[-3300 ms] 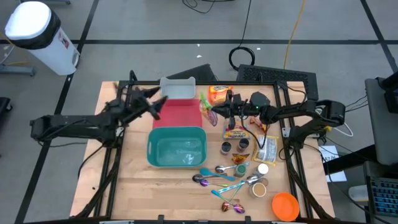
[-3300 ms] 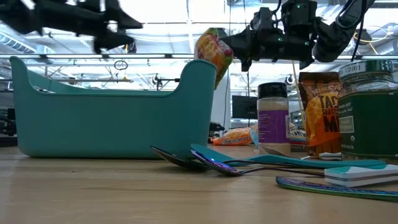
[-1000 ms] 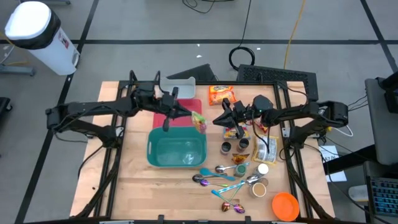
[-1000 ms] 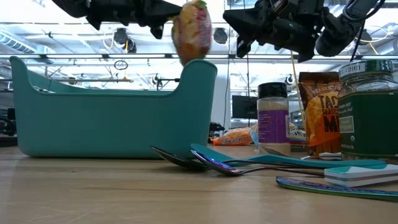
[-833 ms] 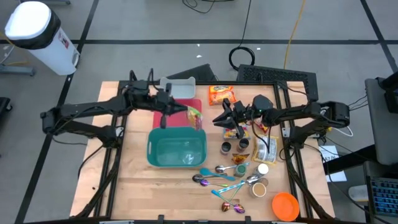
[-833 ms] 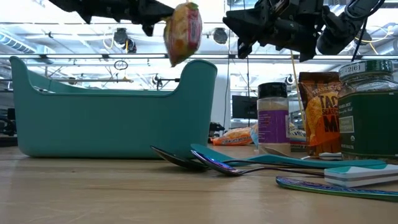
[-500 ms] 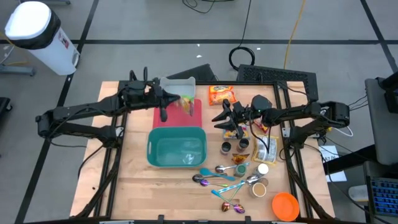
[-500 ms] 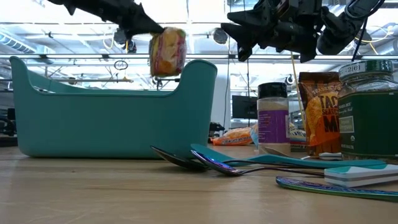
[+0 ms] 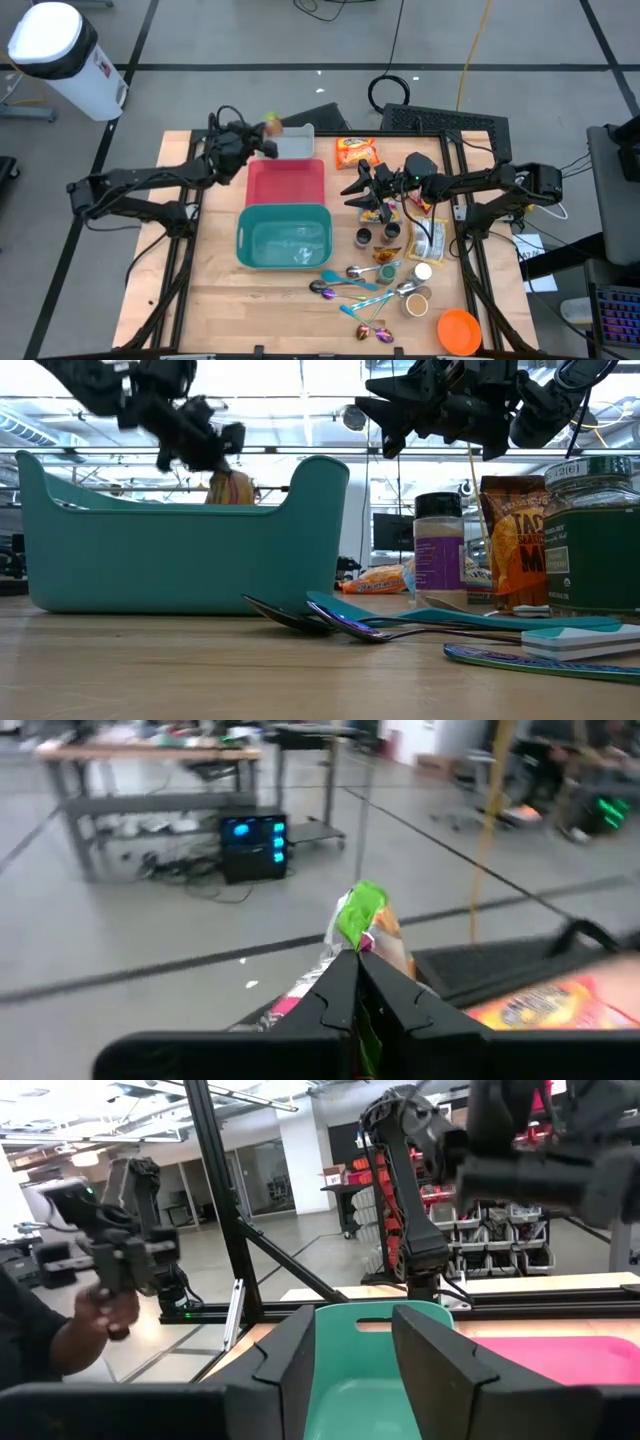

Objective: Pick & Place Food Item
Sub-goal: Put the green noodle pack into the gray bin

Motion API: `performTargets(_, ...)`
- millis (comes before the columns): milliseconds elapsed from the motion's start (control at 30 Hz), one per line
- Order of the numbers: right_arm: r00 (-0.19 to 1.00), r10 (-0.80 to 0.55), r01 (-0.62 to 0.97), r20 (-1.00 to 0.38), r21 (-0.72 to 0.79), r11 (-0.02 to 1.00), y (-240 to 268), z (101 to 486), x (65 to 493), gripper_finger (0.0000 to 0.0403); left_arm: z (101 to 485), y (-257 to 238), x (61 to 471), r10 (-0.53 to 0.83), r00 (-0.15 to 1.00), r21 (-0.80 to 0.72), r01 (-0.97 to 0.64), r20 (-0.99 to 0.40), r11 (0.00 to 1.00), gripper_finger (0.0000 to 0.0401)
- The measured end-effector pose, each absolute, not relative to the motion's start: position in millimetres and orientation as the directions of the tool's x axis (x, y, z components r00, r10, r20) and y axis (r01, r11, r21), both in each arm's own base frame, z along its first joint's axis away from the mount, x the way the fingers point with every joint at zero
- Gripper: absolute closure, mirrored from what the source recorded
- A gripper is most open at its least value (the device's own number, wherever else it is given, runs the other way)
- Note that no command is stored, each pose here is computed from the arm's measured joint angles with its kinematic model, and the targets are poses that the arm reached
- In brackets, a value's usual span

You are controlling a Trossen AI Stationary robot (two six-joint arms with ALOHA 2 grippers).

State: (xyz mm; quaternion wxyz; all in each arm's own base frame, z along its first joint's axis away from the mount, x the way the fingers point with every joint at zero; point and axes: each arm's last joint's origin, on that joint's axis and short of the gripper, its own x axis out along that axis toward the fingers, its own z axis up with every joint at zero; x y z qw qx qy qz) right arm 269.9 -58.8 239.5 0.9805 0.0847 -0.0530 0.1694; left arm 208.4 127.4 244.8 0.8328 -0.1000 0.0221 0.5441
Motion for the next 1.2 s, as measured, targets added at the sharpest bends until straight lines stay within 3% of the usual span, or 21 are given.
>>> performTargets(100,0.937,0.323,-0.341,0.133,0.148,0.928,-58.9,239.5,269.9,0.0277,229.4,135.5,204.5,0.925,0.353,-0.180,-0.928,-0.139,0.327,0.0395)
performTargets(333,0.937,0.323,-0.341,0.133,0.148,0.928,-58.9,239.5,269.9,0.0278,211.7,143.2,206.5,0.929,0.332,-0.249,-0.925,-0.167,0.286,0.0389)
performTargets(767,0.937,0.323,-0.341,0.133,0.148,0.928,-58.8,239.4,270.0,0.0280,216.0,138.6,216.3,0.922,0.377,-0.349,-0.879,-0.089,0.325,0.0397)
performTargets(1200,0.937,0.323,-0.341,0.133,0.149,0.928,-58.6,239.4,270.0,0.0284,180.1,146.3,229.9,0.922,0.347,-0.417,-0.874,-0.174,0.250,0.0392)
